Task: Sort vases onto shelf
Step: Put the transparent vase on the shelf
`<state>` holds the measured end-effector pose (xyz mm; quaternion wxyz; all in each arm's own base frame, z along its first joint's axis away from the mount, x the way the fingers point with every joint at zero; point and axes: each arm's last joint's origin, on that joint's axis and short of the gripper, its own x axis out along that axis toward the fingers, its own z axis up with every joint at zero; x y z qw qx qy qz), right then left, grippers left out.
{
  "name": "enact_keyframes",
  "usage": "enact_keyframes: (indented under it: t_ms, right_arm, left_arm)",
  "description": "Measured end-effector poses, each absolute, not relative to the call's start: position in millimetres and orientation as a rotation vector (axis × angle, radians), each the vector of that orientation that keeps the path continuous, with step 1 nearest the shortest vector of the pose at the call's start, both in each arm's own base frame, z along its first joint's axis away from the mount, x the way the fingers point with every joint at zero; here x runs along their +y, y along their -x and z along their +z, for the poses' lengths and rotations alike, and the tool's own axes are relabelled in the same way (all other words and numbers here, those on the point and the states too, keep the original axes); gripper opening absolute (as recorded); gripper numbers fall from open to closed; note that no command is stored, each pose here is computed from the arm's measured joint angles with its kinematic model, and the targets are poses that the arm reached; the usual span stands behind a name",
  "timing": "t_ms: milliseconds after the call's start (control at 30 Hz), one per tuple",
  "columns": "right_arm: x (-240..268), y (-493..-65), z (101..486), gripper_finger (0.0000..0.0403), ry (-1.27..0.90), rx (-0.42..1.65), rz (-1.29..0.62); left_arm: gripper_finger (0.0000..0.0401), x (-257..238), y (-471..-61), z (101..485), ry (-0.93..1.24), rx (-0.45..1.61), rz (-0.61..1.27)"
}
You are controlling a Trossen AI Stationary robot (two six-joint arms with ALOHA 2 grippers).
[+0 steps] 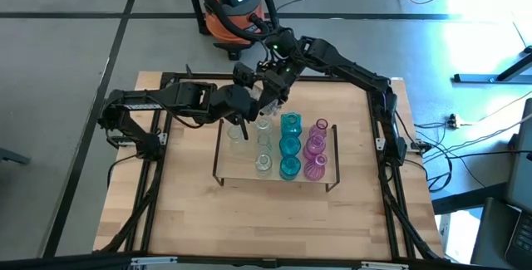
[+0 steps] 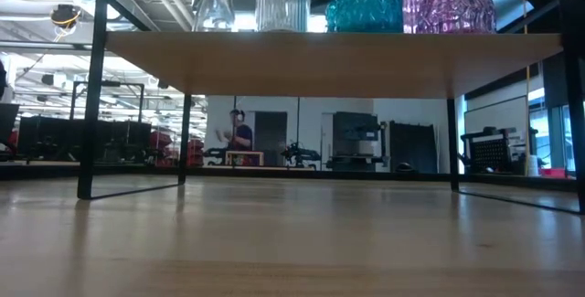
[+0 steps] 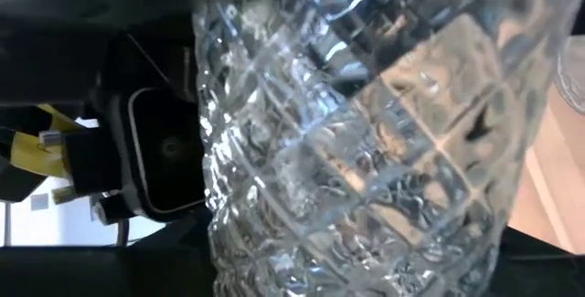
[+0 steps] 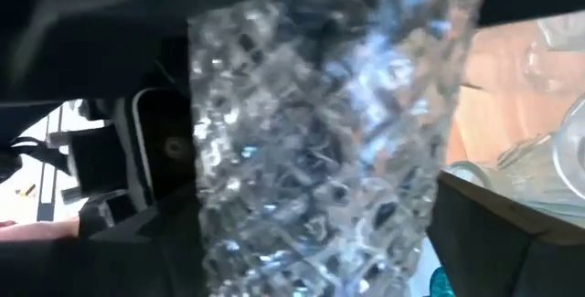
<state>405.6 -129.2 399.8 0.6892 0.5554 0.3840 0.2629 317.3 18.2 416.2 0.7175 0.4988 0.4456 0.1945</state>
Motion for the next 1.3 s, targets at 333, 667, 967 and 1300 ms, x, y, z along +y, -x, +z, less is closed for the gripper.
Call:
enact_keyframes:
  t_ms: [333, 667, 967, 1300]
  right_arm:
    - [-128, -406, 410, 0.0334, -1.234, 0.831, 0.732]
    - [-128, -404, 417, 0.038, -1.192, 0.799, 0.797]
    - [-130, -409, 441, 0.0375, -0.959, 0.594, 0.839]
    - [-117, -378, 511, 0.0358, -0.453, 0.11, 0.643]
  left_arm:
    - [0.0232, 13, -301, 409, -0.875, 1.033, 0.448]
    - [0.0232, 11, -252, 431, -0.378, 0.892, 0.553]
    - [0.0232, -18, -203, 467, 0.072, 0.53, 0.569]
    - [0.0232, -81, -201, 427, 0.27, 0.278, 0.573]
